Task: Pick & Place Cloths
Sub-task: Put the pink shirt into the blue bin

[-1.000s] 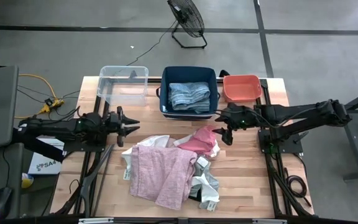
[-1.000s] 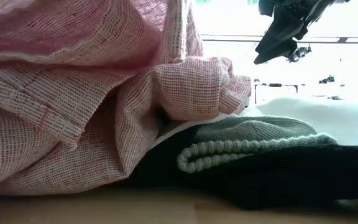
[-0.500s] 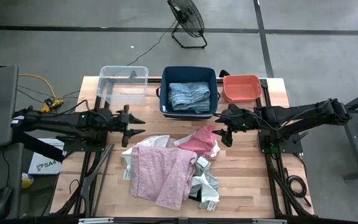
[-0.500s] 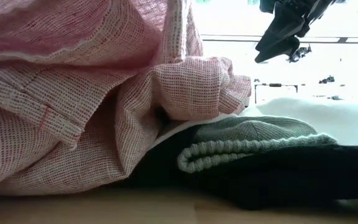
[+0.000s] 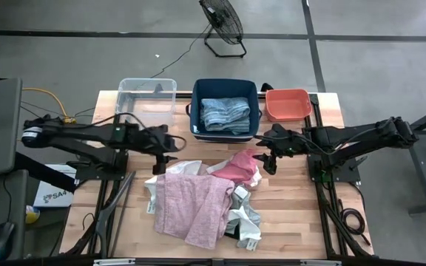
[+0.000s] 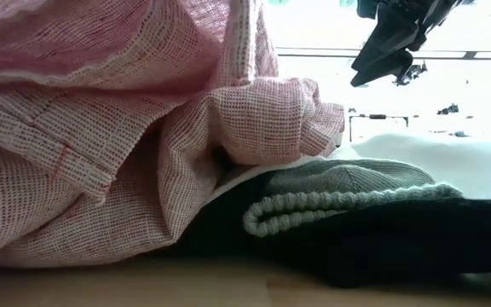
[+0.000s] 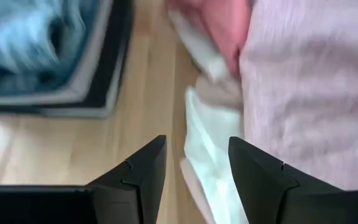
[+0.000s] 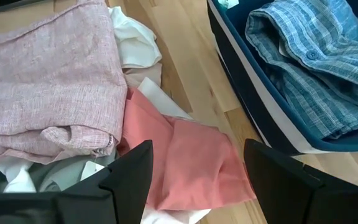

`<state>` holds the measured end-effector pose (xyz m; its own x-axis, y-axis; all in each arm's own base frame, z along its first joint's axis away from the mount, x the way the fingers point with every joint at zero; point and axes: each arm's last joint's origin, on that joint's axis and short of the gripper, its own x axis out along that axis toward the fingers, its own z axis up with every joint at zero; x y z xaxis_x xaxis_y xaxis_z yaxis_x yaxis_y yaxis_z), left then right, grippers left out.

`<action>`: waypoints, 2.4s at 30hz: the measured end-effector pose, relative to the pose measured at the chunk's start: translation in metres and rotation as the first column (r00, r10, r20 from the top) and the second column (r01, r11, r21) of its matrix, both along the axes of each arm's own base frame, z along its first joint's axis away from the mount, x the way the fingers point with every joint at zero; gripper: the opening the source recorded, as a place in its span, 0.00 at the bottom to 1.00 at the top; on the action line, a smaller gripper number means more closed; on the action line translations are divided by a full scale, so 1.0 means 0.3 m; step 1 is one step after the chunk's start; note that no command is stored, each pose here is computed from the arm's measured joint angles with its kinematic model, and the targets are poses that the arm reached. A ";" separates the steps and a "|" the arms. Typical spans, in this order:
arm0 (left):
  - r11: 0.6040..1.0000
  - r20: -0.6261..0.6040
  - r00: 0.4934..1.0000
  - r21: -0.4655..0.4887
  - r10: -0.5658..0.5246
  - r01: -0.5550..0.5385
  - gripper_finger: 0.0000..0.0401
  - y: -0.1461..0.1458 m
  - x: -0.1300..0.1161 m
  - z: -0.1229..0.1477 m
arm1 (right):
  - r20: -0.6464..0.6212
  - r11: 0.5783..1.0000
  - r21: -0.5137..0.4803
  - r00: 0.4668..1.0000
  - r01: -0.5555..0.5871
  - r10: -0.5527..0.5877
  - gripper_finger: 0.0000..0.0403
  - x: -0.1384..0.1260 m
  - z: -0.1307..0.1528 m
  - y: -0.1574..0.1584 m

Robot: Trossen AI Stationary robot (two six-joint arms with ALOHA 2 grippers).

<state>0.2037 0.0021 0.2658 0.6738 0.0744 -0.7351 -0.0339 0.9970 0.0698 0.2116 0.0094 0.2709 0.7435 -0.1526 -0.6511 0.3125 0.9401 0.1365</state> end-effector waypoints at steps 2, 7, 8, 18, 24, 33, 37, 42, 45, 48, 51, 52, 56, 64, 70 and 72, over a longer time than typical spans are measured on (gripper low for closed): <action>1.000 -0.080 0.997 -0.018 -0.018 0.017 0.43 -0.002 0.030 -0.023 | -0.001 1.000 0.000 1.000 0.000 0.000 0.60 0.000 0.000 0.000; 0.996 -0.205 0.975 -0.002 -0.082 0.084 0.43 -0.004 0.095 -0.101 | -0.001 1.000 0.000 1.000 0.000 0.000 0.60 0.000 0.000 0.000; 0.995 -0.222 0.971 0.000 -0.093 0.095 0.43 -0.005 0.102 -0.113 | -0.002 1.000 0.000 1.000 0.000 0.000 0.60 0.000 0.000 0.000; 0.965 -0.216 0.944 -0.139 -0.248 0.222 0.69 -0.035 0.122 -0.136 | -0.005 1.000 0.003 1.000 0.002 -0.002 0.60 -0.001 -0.001 0.000; 0.886 -0.191 0.868 -0.026 -0.459 0.463 0.76 -0.151 0.132 -0.141 | -0.004 1.000 0.008 1.000 0.007 -0.007 0.60 -0.001 -0.001 0.000; 0.839 -0.107 0.851 0.141 -0.515 0.526 0.76 -0.285 0.132 -0.118 | -0.004 0.999 0.040 1.000 0.025 -0.025 0.60 -0.002 -0.003 0.005; 0.835 -0.150 0.844 0.135 -0.515 0.533 0.76 -0.328 0.135 -0.153 | -0.004 0.999 0.044 1.000 0.018 -0.018 0.60 -0.003 -0.003 0.011; 0.828 -0.216 0.827 0.114 -0.520 0.550 0.75 -0.375 0.159 -0.229 | -0.005 0.999 0.046 1.000 -0.011 0.011 0.60 -0.004 -0.003 0.030; 0.846 -0.241 0.835 0.089 -0.495 0.526 0.75 -0.390 0.180 -0.276 | -0.007 0.998 0.046 0.999 -0.031 0.031 0.60 -0.006 -0.003 0.044; 0.883 -0.275 0.856 0.048 -0.438 0.467 0.75 -0.393 0.191 -0.317 | -0.013 0.998 0.045 0.999 -0.049 0.050 0.60 -0.009 -0.005 0.057; 0.913 -0.303 0.873 0.021 -0.382 0.406 0.75 -0.395 0.199 -0.350 | -0.017 0.997 0.044 0.998 -0.066 0.067 0.60 -0.011 -0.006 0.068; 0.920 -0.307 0.878 0.017 -0.368 0.392 0.74 -0.396 0.201 -0.356 | -0.017 0.997 0.043 0.997 -0.072 0.072 0.60 -0.012 -0.006 0.071; 0.944 -0.322 0.894 0.002 -0.311 0.330 0.65 -0.398 0.208 -0.378 | -0.018 0.995 0.042 0.996 -0.085 0.086 0.60 -0.013 -0.006 0.080; 0.984 -0.321 0.930 -0.064 -0.177 0.165 0.25 -0.402 0.219 -0.405 | -0.021 0.993 0.040 0.994 -0.110 0.111 0.60 -0.017 -0.006 0.098; 0.984 -0.264 0.952 -0.125 -0.153 0.123 0.06 -0.405 0.222 -0.369 | -0.022 0.992 0.040 0.993 -0.116 0.117 0.60 -0.018 -0.007 0.102; 0.983 -0.248 0.956 -0.141 -0.154 0.121 0.06 -0.411 0.234 -0.332 | -0.021 0.993 0.039 0.993 -0.116 0.117 0.60 -0.018 -0.007 0.102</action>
<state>0.2740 -0.1213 0.1660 0.4583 -0.1076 -0.8823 0.1069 0.9921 -0.0655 0.2062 0.0400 0.2689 0.7392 -0.0414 -0.6722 0.2051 0.9645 0.1662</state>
